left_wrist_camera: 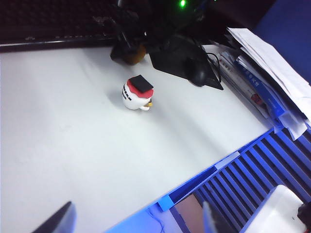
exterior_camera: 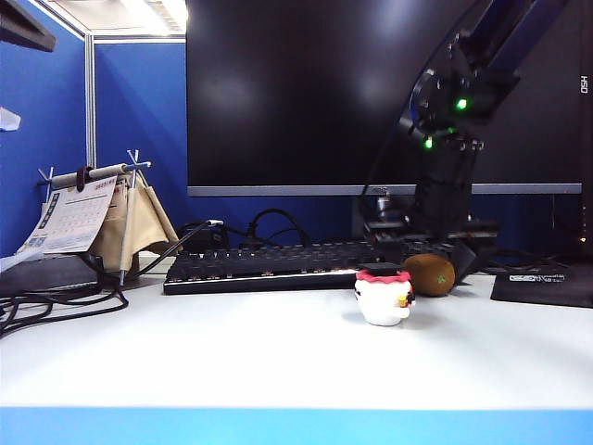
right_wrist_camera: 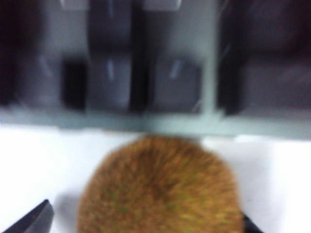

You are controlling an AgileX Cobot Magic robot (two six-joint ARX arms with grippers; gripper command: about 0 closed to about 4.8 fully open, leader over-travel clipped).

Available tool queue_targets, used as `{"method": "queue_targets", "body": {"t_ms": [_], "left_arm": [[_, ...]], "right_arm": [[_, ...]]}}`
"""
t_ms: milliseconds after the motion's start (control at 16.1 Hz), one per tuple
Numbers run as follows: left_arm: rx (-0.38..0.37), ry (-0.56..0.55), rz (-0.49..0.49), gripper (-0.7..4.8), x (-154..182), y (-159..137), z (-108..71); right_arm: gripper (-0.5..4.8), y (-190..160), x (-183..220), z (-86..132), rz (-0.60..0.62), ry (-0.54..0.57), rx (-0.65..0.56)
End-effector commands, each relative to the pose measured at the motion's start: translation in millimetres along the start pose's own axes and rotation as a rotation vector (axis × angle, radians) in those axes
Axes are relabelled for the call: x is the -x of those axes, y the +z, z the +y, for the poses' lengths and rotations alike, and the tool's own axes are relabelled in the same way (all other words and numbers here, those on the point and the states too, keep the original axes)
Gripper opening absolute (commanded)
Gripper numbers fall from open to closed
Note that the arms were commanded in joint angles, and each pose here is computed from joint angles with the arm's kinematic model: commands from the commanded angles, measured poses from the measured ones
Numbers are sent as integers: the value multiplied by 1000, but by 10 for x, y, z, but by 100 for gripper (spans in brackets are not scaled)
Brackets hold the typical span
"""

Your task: Place the kiwi on top of the doll with a flat head.

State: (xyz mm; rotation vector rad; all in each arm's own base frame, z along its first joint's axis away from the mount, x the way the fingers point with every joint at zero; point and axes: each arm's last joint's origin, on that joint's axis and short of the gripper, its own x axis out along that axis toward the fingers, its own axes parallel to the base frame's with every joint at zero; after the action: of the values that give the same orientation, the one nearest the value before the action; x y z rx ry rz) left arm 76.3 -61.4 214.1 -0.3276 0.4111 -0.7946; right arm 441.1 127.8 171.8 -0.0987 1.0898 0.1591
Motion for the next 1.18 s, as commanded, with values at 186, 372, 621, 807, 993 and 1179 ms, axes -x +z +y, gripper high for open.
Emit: {"method": "queue_targets", "body": {"t_ms": [186, 372, 621, 807, 993, 1179], "left_arm": [[13, -7, 26, 341, 3, -14, 0], [18, 0, 41, 341, 3, -29, 7], [14, -17, 49, 341, 3, -32, 2], [3, -17, 49, 341, 3, -32, 2], [-5, -18, 49, 341, 3, -32, 2], [-43, -19, 47, 341, 3, -31, 1]], "right_arm": [[248, 22, 11, -9, -17, -29, 47], [242, 22, 31, -10, -14, -30, 72], [242, 120, 430, -23, -94, -32, 66], [241, 184, 1266, -36, -235, 50, 65], [241, -8, 1674, 47, -143, 230, 128], [241, -244, 1766, 296, 26, 272, 290]]}}
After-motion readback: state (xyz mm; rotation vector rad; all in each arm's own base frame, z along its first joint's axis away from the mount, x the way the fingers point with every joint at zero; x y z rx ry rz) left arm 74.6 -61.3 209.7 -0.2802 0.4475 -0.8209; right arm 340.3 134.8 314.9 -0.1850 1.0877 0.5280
